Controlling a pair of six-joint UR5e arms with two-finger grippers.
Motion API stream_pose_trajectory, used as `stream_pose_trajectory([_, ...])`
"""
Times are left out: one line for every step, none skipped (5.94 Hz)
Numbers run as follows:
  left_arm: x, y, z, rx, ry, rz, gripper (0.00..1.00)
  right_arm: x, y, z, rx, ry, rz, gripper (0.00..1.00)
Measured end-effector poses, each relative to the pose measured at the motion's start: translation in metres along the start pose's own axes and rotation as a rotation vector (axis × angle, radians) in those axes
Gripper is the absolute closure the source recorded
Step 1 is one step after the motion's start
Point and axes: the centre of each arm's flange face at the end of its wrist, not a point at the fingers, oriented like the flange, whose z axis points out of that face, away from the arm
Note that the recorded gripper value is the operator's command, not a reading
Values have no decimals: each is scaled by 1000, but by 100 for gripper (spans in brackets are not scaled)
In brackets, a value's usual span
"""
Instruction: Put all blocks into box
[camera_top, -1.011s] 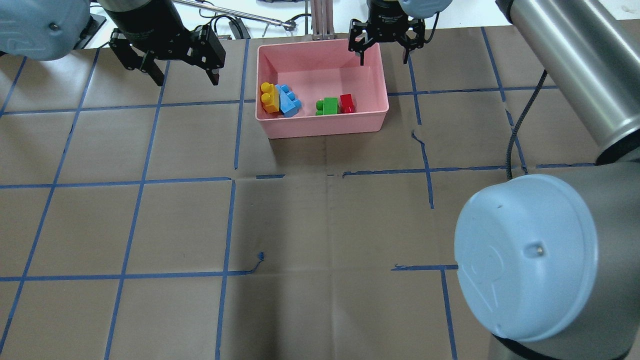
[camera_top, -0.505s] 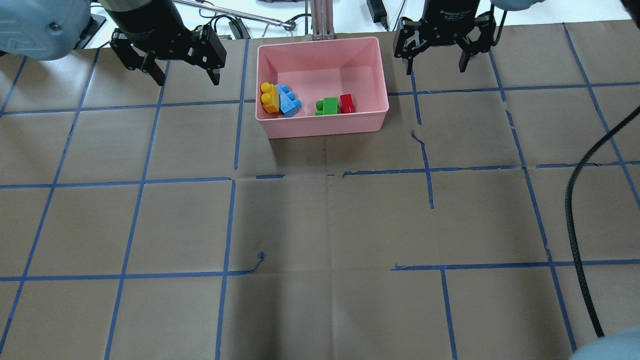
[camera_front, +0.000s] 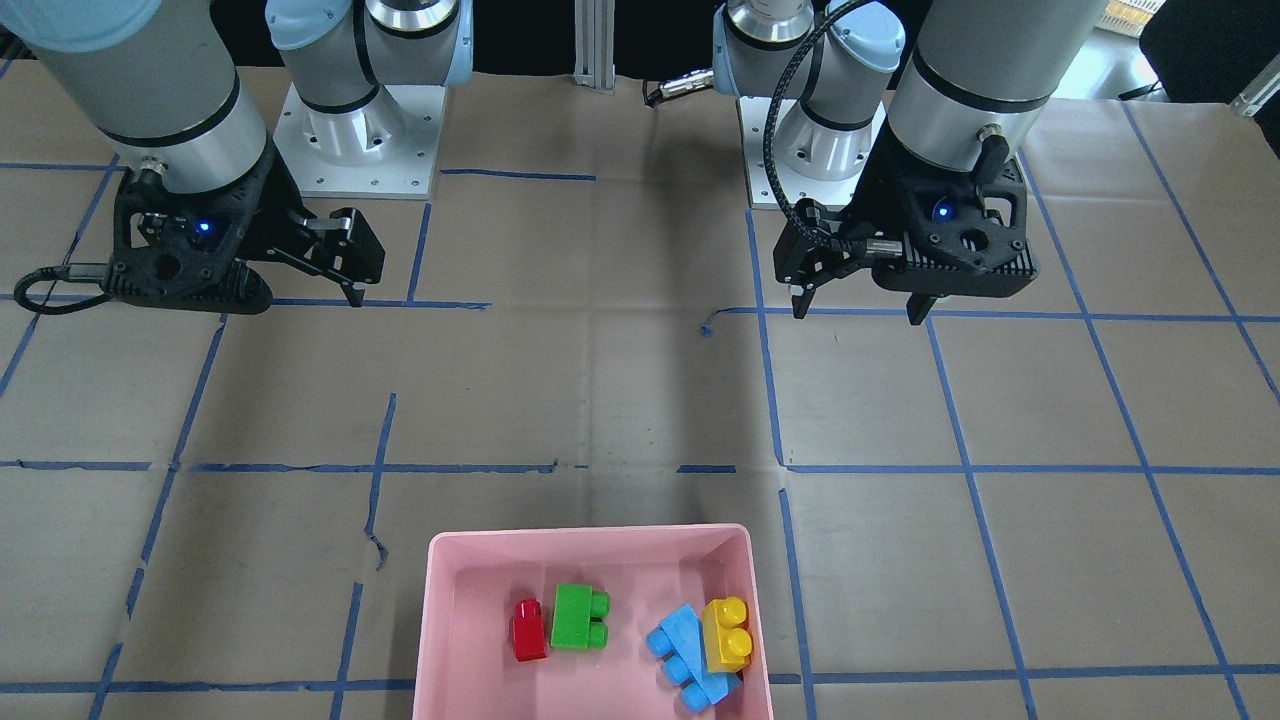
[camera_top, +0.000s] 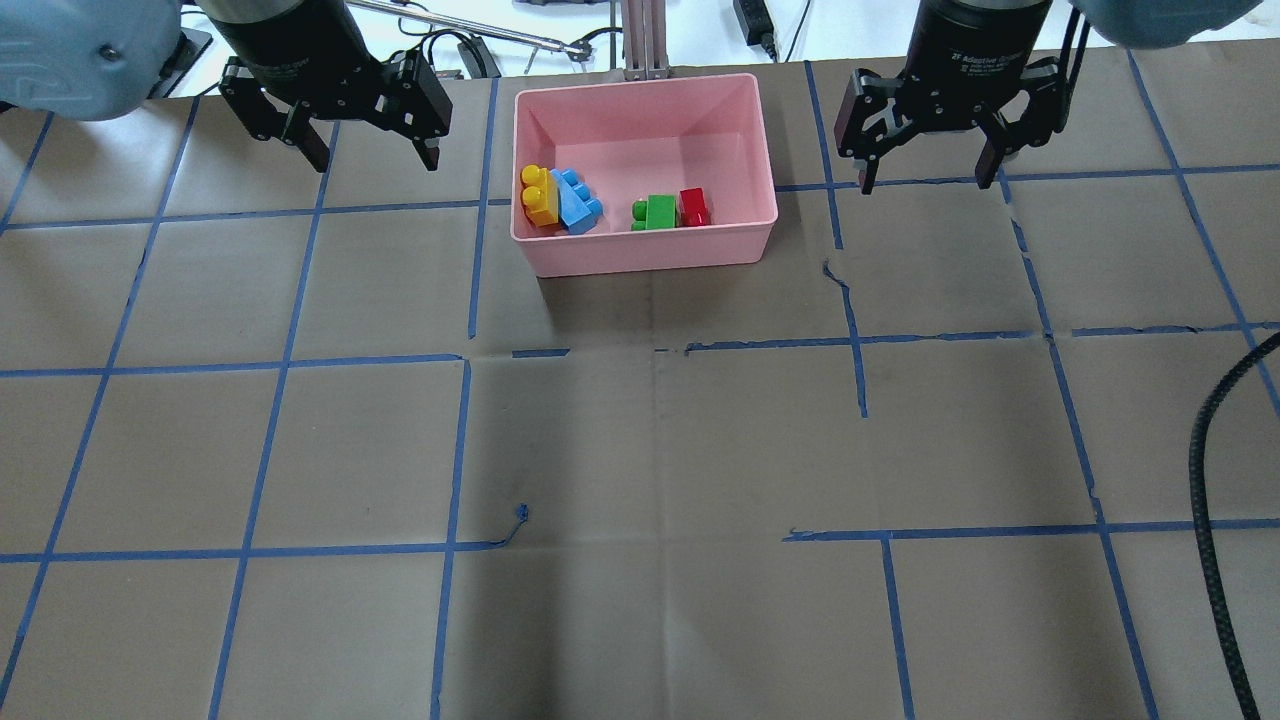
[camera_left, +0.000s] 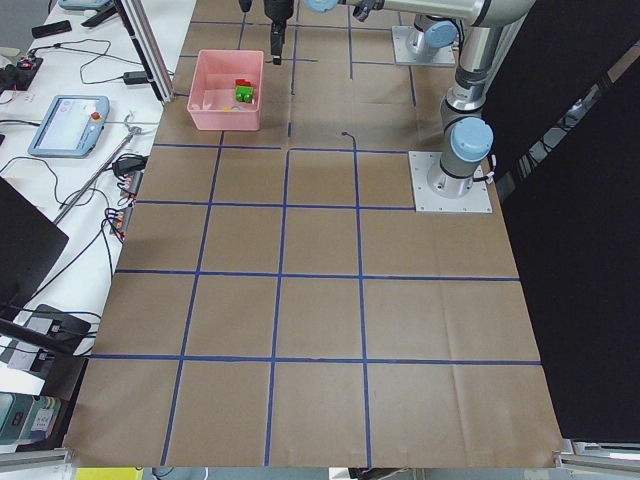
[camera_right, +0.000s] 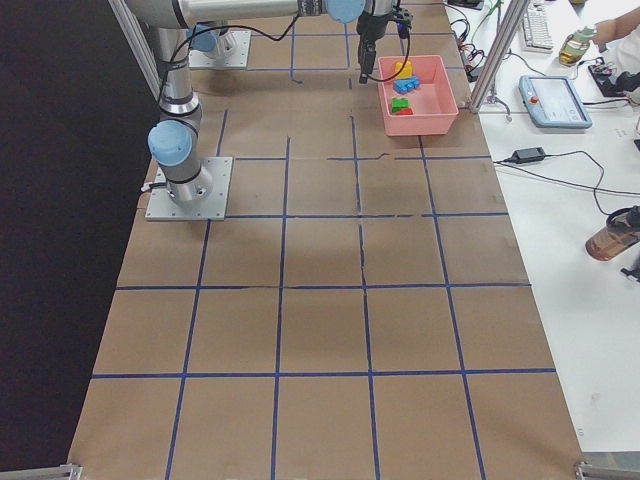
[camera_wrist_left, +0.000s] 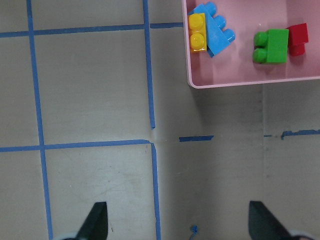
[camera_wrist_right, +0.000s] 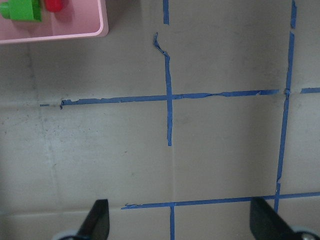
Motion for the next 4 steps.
stream_pose_trajectory([0, 0, 0, 0, 0, -1, 0, 0, 8, 1, -3, -3, 0, 1])
stream_pose_trajectory([-1, 0, -1, 0, 0, -1, 0, 1, 18, 4, -5, -6, 0, 1])
stream_pose_trajectory([-1, 0, -1, 0, 0, -2, 0, 1, 24, 6, 1, -8, 1, 1])
stream_pose_trajectory([-1, 0, -1, 0, 0, -2, 0, 1, 26, 7, 12, -9, 0, 1])
